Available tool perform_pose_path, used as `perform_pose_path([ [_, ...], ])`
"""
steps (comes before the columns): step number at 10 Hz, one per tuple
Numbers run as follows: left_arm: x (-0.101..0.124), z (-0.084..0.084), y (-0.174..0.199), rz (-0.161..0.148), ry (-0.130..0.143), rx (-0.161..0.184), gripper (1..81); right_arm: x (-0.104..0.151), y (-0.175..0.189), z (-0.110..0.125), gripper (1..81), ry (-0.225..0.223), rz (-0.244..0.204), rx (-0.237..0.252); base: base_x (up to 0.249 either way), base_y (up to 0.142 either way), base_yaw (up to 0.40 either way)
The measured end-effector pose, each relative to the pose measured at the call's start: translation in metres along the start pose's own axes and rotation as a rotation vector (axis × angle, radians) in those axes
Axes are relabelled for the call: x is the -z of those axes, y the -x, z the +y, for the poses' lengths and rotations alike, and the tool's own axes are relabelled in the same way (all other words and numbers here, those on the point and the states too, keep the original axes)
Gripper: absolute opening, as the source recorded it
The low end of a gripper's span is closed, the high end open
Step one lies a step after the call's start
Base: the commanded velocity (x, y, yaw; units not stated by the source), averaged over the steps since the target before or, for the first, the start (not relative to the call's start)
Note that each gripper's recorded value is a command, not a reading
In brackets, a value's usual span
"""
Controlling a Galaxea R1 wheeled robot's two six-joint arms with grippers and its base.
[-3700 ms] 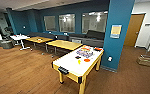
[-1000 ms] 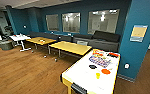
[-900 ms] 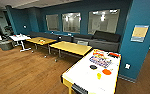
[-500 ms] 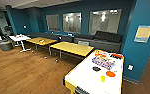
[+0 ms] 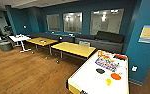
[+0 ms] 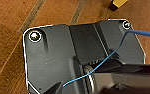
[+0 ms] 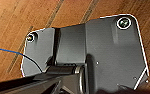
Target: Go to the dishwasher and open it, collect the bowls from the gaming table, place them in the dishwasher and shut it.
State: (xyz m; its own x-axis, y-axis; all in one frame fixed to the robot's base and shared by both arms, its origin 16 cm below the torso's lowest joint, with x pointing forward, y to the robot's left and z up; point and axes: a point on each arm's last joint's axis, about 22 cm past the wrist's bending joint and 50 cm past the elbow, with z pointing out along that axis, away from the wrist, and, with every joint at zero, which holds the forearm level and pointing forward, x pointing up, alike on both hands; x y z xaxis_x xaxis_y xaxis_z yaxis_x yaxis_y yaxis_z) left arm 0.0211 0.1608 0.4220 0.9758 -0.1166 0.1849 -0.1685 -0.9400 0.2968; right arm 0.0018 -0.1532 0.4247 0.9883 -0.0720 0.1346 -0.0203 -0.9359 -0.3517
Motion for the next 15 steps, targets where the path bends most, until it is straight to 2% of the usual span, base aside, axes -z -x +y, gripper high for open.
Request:
perform_pose_path([
  [5, -0.0005, 0.0029, 0.0015, -0.004, 0.003, 0.001, 81.1, -0.0005, -0.0004, -0.0019, 81.1, -0.002, 0.001, 0.0, 0.126, 0.106, 0.0],
  [7, 0.0002, -0.0009, 0.0012, -0.004, -0.001, 0.0, 81.1, -0.0009, -0.0011, -0.0035, 81.1, -0.004, 0.002, 0.0, 0.132, 0.078, 0.0],
  [10, 0.0009, -0.0041, 0.0018, -0.005, -0.006, -0.001, 81.1, -0.0007, -0.0007, -0.0026, 81.1, -0.003, 0.001, 0.001, 0.137, 0.0, 0.0],
  [15, 0.0001, 0.0, 0.0008, -0.003, 0.001, 0.0, 81.1, 0.0003, -0.0012, 0.0015, 81.1, 0.002, 0.002, 0.002, 0.131, 0.0, 0.0],
])
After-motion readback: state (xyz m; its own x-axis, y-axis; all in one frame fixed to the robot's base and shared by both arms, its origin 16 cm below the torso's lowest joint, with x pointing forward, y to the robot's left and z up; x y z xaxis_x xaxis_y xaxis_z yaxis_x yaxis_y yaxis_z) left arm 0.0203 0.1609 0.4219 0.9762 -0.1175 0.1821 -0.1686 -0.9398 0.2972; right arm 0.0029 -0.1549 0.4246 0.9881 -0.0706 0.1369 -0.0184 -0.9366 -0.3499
